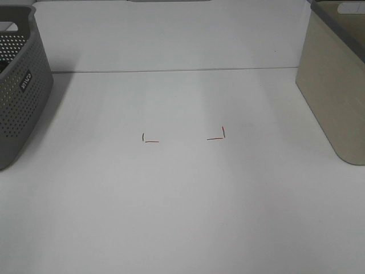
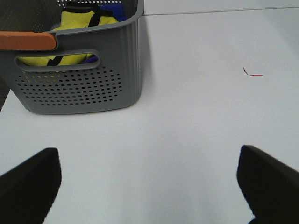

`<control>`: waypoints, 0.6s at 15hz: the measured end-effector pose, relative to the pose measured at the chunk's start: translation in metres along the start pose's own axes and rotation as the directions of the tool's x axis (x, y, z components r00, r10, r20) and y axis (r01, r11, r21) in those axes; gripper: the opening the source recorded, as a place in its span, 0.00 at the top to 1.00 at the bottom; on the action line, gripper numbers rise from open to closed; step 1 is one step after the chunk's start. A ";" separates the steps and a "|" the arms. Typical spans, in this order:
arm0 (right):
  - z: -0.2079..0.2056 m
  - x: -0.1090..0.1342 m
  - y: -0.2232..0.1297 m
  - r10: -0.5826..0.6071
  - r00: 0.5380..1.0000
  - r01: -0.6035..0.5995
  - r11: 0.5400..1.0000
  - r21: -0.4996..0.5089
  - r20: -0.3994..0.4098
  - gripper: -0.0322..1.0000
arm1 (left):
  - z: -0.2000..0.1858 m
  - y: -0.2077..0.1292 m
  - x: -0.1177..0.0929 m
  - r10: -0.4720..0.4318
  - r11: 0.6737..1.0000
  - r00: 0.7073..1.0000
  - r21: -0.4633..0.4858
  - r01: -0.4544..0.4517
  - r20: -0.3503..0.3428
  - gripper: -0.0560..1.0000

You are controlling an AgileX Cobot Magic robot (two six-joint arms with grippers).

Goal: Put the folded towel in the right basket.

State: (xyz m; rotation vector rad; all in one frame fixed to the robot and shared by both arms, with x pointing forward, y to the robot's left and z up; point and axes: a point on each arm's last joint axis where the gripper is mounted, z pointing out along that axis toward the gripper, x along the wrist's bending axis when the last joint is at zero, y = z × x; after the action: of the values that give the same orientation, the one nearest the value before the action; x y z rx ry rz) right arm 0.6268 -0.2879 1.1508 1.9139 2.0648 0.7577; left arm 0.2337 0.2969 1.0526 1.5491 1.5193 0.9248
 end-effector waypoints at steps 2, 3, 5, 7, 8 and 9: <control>-0.007 0.018 -0.002 -0.013 1.000 0.013 1.000 -0.005 0.026 0.19 | 0.000 0.000 0.000 0.000 1.000 1.000 0.000 0.000 0.000 0.03; -0.012 0.023 -0.004 -0.024 0.999 0.024 1.000 -0.009 0.038 0.19 | 0.000 0.000 0.000 0.000 1.000 1.000 0.000 0.000 0.000 0.03; -0.029 0.028 -0.016 -0.014 0.999 0.015 1.000 -0.023 0.041 0.19 | 0.000 0.000 0.000 0.000 1.000 1.000 0.000 0.000 0.000 0.03; -0.054 0.031 -0.058 -0.008 0.999 0.008 1.000 0.004 0.052 0.19 | 0.000 0.000 0.000 0.000 1.000 1.000 0.000 0.000 0.000 0.03; -0.060 0.032 -0.077 -0.006 0.999 0.005 1.000 0.021 0.053 0.19 | 0.000 0.000 0.000 0.000 1.000 1.000 0.000 0.000 0.000 0.03; -0.066 0.032 -0.099 -0.005 0.998 0.003 0.999 0.039 0.058 0.19 | 0.000 0.000 0.000 0.000 1.000 1.000 0.000 0.000 0.000 0.03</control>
State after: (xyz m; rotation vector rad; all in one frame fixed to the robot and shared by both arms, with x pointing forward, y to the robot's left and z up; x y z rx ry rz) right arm 0.5049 -0.2726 1.1611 1.9281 2.0630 0.6572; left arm 0.2337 0.2969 1.0526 1.5491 1.5193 0.9248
